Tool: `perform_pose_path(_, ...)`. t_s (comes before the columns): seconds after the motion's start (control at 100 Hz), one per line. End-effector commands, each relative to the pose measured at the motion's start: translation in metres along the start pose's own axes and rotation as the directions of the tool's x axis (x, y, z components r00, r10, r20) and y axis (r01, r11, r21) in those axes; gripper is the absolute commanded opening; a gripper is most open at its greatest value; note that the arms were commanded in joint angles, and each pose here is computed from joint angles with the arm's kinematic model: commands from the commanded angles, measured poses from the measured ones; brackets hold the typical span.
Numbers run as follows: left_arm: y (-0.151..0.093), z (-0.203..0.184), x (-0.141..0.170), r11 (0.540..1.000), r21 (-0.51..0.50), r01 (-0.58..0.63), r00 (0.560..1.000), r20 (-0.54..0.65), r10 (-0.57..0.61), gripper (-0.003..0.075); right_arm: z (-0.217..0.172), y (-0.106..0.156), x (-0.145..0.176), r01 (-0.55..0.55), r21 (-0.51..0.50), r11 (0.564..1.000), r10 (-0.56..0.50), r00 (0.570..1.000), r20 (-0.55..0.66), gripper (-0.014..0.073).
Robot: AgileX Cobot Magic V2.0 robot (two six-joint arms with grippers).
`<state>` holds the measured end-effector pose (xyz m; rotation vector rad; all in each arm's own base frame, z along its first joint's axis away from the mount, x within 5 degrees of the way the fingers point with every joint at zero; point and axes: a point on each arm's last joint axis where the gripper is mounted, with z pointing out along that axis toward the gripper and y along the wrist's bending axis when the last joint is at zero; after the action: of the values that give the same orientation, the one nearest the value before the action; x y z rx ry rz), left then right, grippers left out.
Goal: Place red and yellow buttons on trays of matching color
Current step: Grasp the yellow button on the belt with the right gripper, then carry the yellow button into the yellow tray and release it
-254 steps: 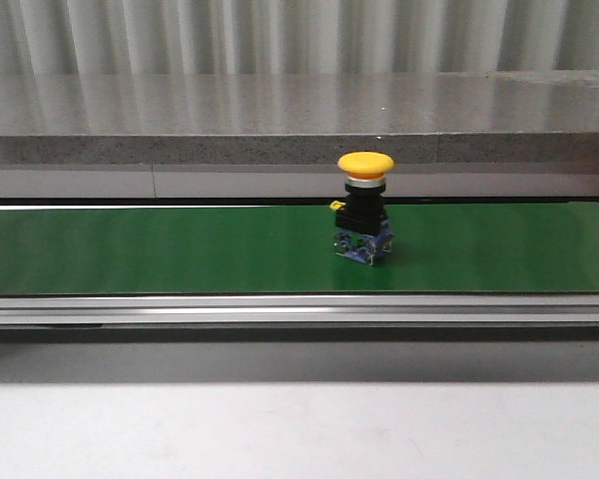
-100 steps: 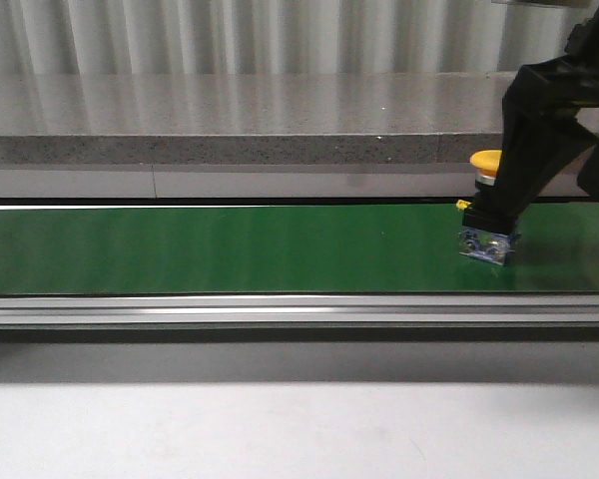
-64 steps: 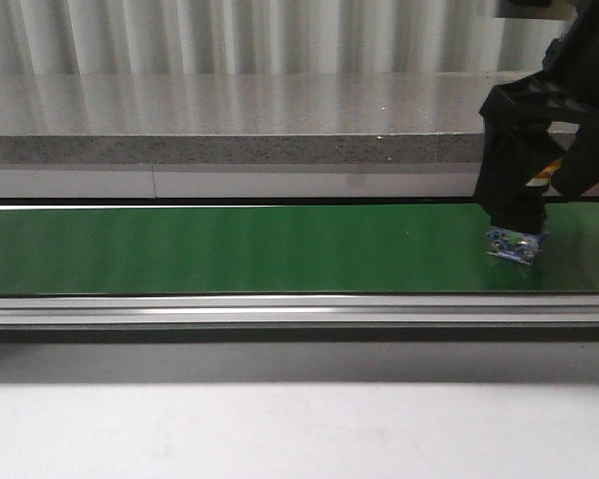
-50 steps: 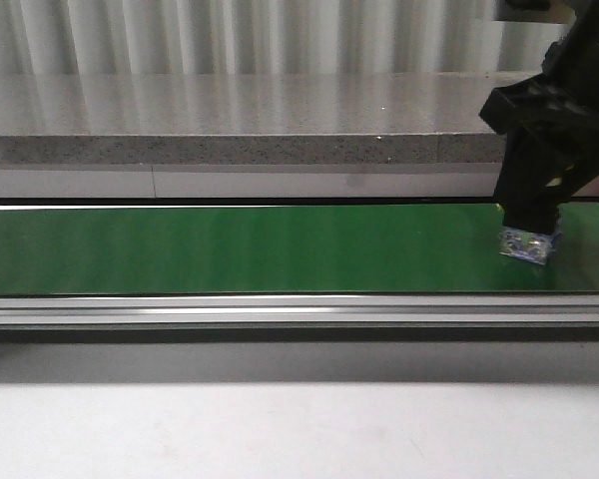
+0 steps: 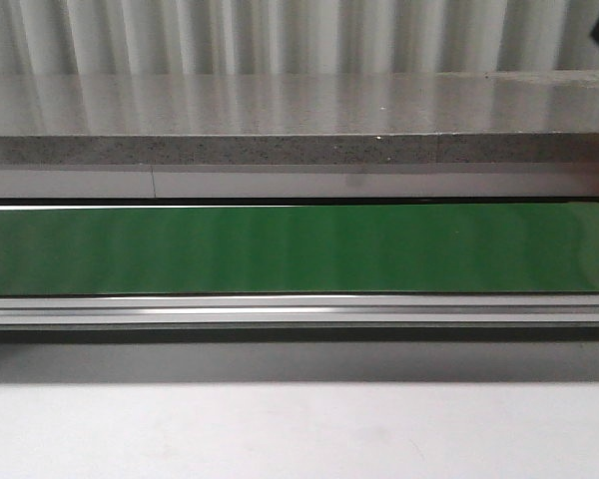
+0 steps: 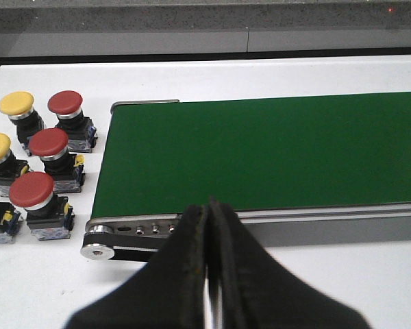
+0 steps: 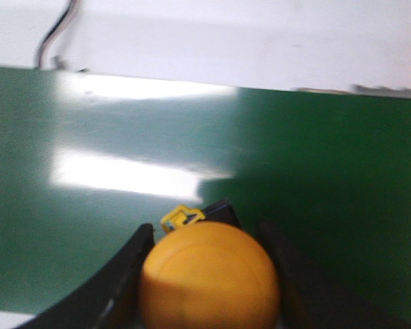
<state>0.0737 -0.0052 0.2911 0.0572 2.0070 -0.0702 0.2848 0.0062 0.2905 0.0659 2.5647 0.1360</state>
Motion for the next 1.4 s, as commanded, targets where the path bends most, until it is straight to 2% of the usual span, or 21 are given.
perform_pose_path(0.0,-0.002,-0.003,-0.013,1.0,0.021,-0.002,0.997,0.083,0.0,-0.002,-0.031,-0.03,-0.008,-0.127,0.09,0.988,0.116,0.986,0.116,0.0152)
perform_pose_path(0.19,-0.002,-0.003,-0.013,1.0,0.024,0.003,0.997,0.082,-0.005,-0.002,-0.055,-0.098,0.001,-0.33,0.259,0.908,0.284,0.938,0.199,0.0152)
perform_pose_path(0.33,-0.002,-0.003,-0.013,1.0,0.024,0.003,0.997,0.082,-0.005,-0.002,-0.058,-0.132,0.012,-0.491,0.288,0.823,0.406,0.861,0.306,0.0152)
perform_pose_path(0.41,-0.002,-0.003,-0.013,1.0,0.024,0.003,0.997,0.082,-0.005,-0.002,-0.05,-0.141,0.022,-0.531,0.289,0.797,0.436,0.836,0.332,0.0152)
perform_pose_path(0.6,-0.002,-0.003,-0.013,1.0,0.024,0.003,0.997,0.082,-0.005,-0.002,-0.026,-0.143,0.046,-0.553,0.282,0.784,0.453,0.82,0.349,0.0152)
perform_pose_path(0.73,-0.002,-0.003,-0.013,1.0,0.025,0.003,0.996,0.084,-0.005,-0.002,-0.018,-0.146,0.047,-0.564,0.274,0.779,0.458,0.811,0.365,0.0152)
perform_pose_path(1.09,-0.002,-0.003,-0.013,1.0,0.026,0.004,0.996,0.084,-0.007,-0.002,0.025,-0.16,0.056,-0.566,0.306,0.766,0.516,0.824,0.232,0.0152)
perform_pose_path(1.39,-0.003,-0.003,-0.013,1.0,0.029,0.008,0.996,0.083,-0.01,-0.002,0.043,-0.165,0.06,-0.566,0.317,0.761,0.535,0.824,0.185,0.0153)
